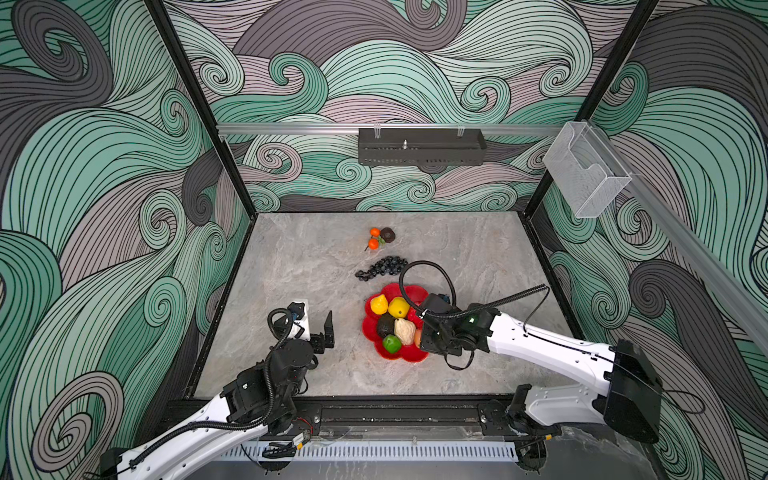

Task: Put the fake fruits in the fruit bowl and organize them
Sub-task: 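Lower the peach into the bowl beside the green fruit with the right gripper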

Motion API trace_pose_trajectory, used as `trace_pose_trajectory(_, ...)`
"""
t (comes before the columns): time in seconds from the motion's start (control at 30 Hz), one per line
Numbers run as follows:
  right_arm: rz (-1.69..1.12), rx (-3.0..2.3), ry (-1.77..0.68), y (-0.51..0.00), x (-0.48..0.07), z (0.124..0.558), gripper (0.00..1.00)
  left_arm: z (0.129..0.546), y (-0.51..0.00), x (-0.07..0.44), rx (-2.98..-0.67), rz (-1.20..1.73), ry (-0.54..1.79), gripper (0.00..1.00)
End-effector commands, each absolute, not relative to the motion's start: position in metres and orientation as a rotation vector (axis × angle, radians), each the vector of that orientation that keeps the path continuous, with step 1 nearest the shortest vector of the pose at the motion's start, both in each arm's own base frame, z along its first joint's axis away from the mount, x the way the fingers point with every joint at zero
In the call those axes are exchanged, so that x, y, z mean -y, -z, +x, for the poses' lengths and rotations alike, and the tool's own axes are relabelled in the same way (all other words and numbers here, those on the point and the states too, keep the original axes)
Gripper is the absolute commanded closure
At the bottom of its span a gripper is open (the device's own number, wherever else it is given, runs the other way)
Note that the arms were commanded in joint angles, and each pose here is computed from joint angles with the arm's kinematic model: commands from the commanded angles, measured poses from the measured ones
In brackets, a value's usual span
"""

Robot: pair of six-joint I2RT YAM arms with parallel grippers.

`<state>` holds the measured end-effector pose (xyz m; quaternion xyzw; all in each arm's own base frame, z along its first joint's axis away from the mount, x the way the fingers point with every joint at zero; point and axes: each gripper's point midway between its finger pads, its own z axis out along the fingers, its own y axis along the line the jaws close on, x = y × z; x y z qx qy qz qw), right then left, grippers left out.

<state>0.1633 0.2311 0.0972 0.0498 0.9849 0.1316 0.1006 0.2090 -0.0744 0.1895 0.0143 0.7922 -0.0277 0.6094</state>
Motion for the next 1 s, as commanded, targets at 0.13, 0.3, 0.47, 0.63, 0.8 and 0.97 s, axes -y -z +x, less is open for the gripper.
trace_pose_trajectory(0.13, 0.175, -2.886, -0.489, -0.116, -0.235, 0.161, 1.00, 0.210, -0.192, 0.072, -1.824, 0.017, 0.051, 0.01)
trace_pose_trajectory(0.3, 0.198, -2.889, -0.530, -0.121, -0.234, 0.156, 1.00, 0.211, -0.190, 0.072, -1.829, 0.023, 0.045, 0.01)
trace_pose_trajectory(0.47, 0.210, -2.916, -0.539, -0.117, -0.235, 0.151, 1.00, 0.211, -0.191, 0.072, -1.829, 0.023, 0.045, 0.01)
trace_pose_trajectory(0.63, 0.232, -2.950, -0.557, -0.108, -0.239, 0.142, 1.00, 0.211, -0.191, 0.073, -1.829, 0.023, 0.046, 0.01)
trace_pose_trajectory(0.8, 0.259, -2.973, -0.558, -0.101, -0.238, 0.134, 1.00, 0.211, -0.190, 0.073, -1.831, 0.025, 0.042, 0.01)
trace_pose_trajectory(0.97, 0.259, -2.962, -0.540, -0.100, -0.236, 0.137, 0.98, 0.211, -0.190, 0.074, -1.831, 0.026, 0.046, 0.01)
